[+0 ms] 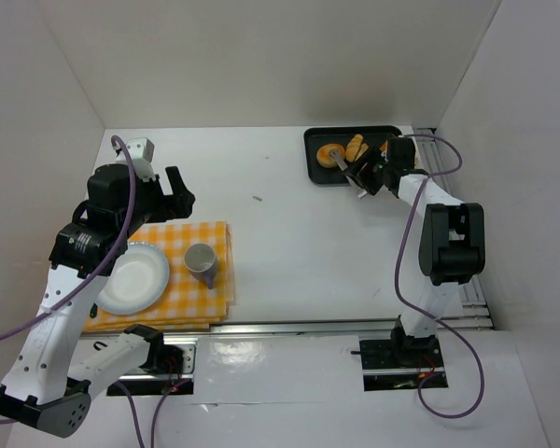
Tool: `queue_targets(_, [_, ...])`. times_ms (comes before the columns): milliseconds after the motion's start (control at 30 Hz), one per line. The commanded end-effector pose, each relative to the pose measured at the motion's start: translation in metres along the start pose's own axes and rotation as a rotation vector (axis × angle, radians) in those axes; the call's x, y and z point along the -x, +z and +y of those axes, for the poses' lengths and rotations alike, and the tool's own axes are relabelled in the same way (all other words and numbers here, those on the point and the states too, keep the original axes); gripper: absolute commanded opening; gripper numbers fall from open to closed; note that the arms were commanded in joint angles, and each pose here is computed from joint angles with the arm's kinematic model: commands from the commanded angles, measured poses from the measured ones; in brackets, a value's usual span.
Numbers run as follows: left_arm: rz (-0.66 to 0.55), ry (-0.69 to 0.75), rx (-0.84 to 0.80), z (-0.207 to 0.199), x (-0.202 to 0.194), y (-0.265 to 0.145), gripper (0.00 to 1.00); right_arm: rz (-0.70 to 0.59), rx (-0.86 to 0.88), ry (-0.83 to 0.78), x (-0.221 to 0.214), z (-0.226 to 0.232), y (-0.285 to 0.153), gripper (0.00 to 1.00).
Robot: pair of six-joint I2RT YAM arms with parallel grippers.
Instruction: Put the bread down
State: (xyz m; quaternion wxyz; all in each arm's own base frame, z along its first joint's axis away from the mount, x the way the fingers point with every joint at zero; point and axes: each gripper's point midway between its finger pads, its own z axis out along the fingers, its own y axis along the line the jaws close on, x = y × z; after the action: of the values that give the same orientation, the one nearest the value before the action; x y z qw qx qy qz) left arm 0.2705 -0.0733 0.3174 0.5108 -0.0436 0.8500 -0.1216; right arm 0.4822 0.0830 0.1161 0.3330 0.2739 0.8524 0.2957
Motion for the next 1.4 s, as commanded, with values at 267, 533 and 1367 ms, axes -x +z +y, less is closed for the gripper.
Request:
queue_targets(267, [-0.061, -0.009, -0.016, -0.003, 0.017, -0.006, 0.99, -0.042, -0.004, -0.059, 0.021, 0.018, 0.013, 0.57])
queue_targets(533, [-0.073, 0.0, -0.01, -0.002, 0.018, -0.009, 0.99, -0.027, -0.056, -0.087, 0.013, 0.012, 0.02, 0.55])
queue_targets(1367, [-0.084, -0.001, -0.004, -0.001, 0.023, -0.013, 0.99, -0.073, 0.124, -0.152, 0.019, 0.07, -0.033, 0.08])
